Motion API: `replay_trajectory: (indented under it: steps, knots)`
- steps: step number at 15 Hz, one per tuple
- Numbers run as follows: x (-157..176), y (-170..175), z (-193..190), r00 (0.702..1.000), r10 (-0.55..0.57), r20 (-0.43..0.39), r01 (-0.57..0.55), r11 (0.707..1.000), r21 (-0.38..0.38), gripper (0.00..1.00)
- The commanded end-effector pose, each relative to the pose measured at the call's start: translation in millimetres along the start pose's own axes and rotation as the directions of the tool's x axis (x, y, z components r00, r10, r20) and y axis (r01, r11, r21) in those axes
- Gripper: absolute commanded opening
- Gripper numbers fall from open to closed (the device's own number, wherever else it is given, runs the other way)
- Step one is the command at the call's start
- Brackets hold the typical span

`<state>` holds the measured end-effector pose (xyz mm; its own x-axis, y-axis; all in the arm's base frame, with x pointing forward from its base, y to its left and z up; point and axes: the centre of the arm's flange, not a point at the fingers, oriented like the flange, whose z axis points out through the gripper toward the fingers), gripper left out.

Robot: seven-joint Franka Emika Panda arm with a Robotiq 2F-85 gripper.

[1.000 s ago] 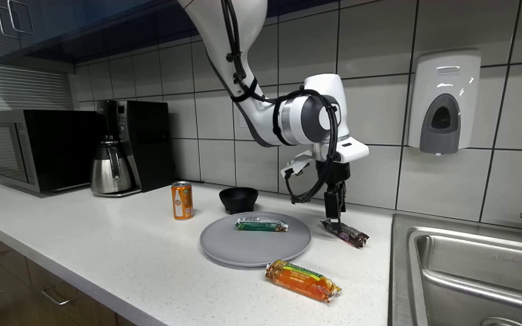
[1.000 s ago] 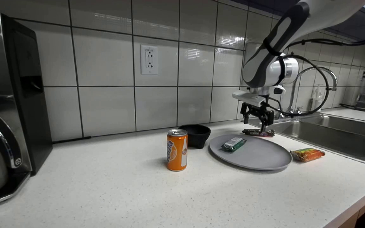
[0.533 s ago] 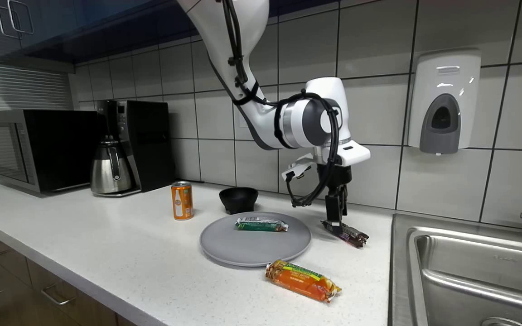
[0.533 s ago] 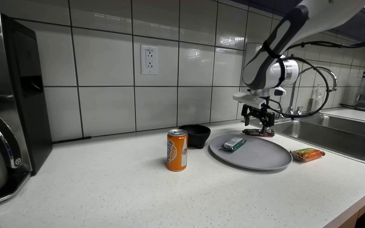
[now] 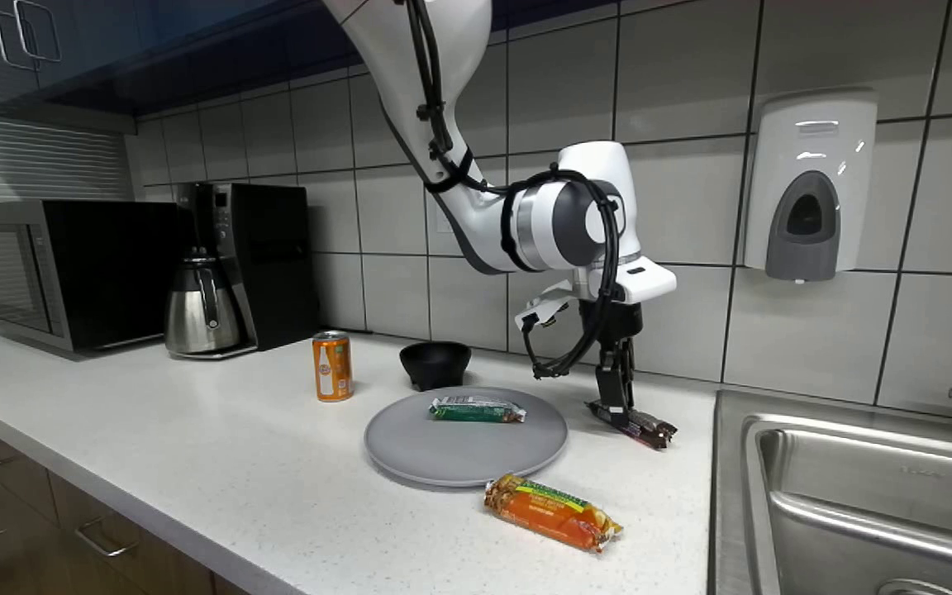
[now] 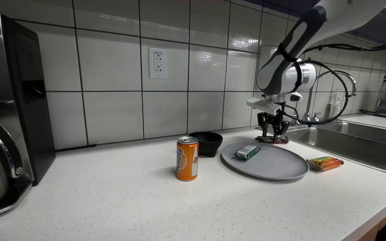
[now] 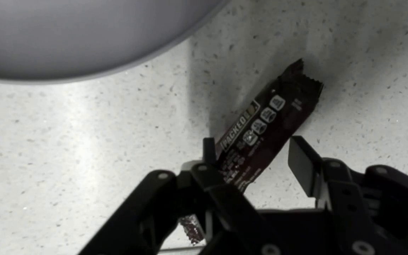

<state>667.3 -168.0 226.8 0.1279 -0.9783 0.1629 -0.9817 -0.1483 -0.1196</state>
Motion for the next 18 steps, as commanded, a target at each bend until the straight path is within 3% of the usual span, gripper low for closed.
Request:
replay_trajectory:
  steps: [1, 4, 18]
  knots:
    - [-0.4, -7.2, -3.7, 1.000, 0.021, -0.004, -0.021, 1.000, -0.007, 0.27]
    - [-2.3, -6.5, -6.0, 1.000, 0.017, -0.005, -0.017, 1.000, -0.006, 0.03]
    - [-38.9, -2.9, -41.3, 0.999, -0.023, -0.037, 0.023, 1.000, 0.010, 0.04]
